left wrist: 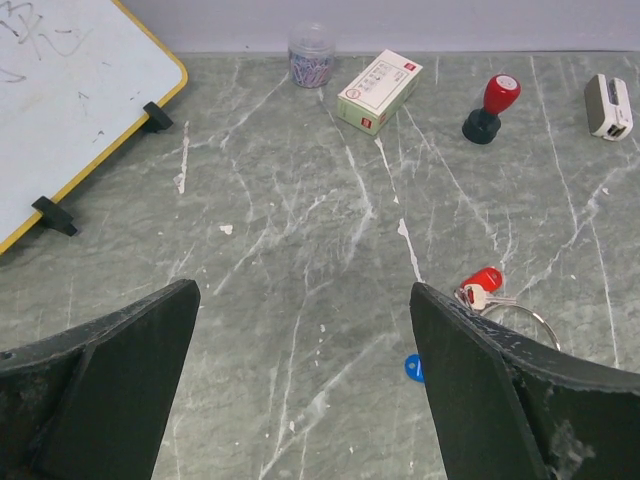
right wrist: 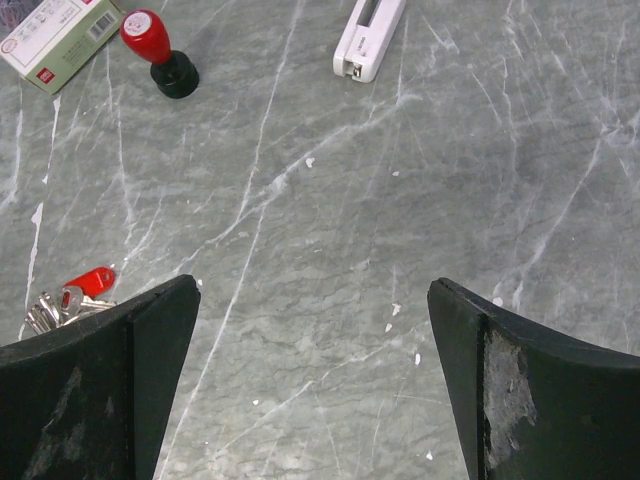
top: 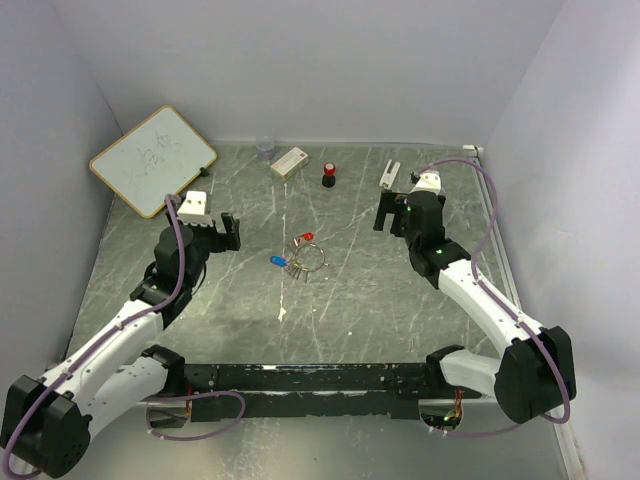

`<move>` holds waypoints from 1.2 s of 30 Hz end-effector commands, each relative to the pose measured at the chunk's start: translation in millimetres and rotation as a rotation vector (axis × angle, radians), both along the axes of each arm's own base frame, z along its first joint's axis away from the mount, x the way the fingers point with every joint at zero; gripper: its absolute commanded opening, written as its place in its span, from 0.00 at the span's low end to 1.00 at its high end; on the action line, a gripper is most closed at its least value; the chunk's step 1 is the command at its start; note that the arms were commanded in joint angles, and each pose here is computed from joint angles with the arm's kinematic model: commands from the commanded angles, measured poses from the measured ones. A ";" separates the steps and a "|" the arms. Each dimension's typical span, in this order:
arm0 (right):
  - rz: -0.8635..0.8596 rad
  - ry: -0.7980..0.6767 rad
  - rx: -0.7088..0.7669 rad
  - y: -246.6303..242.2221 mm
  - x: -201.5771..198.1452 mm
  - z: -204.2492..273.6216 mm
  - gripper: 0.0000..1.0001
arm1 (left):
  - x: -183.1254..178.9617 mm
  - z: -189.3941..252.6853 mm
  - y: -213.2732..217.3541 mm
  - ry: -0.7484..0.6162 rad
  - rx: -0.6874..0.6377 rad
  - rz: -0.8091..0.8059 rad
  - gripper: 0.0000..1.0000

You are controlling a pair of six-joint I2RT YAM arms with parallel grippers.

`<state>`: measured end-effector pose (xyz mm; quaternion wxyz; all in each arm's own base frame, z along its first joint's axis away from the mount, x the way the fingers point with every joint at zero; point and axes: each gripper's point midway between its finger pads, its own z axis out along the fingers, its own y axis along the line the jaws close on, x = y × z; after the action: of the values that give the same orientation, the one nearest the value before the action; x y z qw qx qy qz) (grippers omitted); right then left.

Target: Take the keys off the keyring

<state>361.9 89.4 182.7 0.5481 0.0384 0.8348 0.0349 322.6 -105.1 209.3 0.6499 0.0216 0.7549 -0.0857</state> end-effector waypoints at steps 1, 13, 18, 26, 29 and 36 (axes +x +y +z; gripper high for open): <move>0.009 -0.018 -0.012 2.8 3.9 6.3 1.00 | 2.3 -0.6 1.1 0.007 0.008 0.011 0.98; 0.009 -0.017 -0.010 5.7 4.8 5.3 1.00 | 6.0 -10.9 6.7 0.046 0.001 0.063 0.98; 0.015 0.004 -0.001 8.3 4.4 0.6 1.00 | 3.5 -3.9 -4.9 0.024 0.001 -0.013 0.98; 0.156 0.081 -0.025 45.5 0.2 -28.2 0.98 | -3.9 -5.9 -22.6 0.023 -0.040 -0.115 0.98; 0.202 0.077 -0.023 62.4 -5.3 -37.6 0.84 | -5.7 -10.0 -26.8 0.044 -0.061 -0.130 0.98; 0.403 0.117 0.048 116.9 -21.0 -65.1 0.55 | -5.5 -41.4 -34.5 0.136 -0.051 -0.158 0.98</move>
<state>342.9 177.0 126.6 0.4875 -0.0871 0.8616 0.1113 318.5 -132.3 186.7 0.6108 0.0555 0.7769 -0.1426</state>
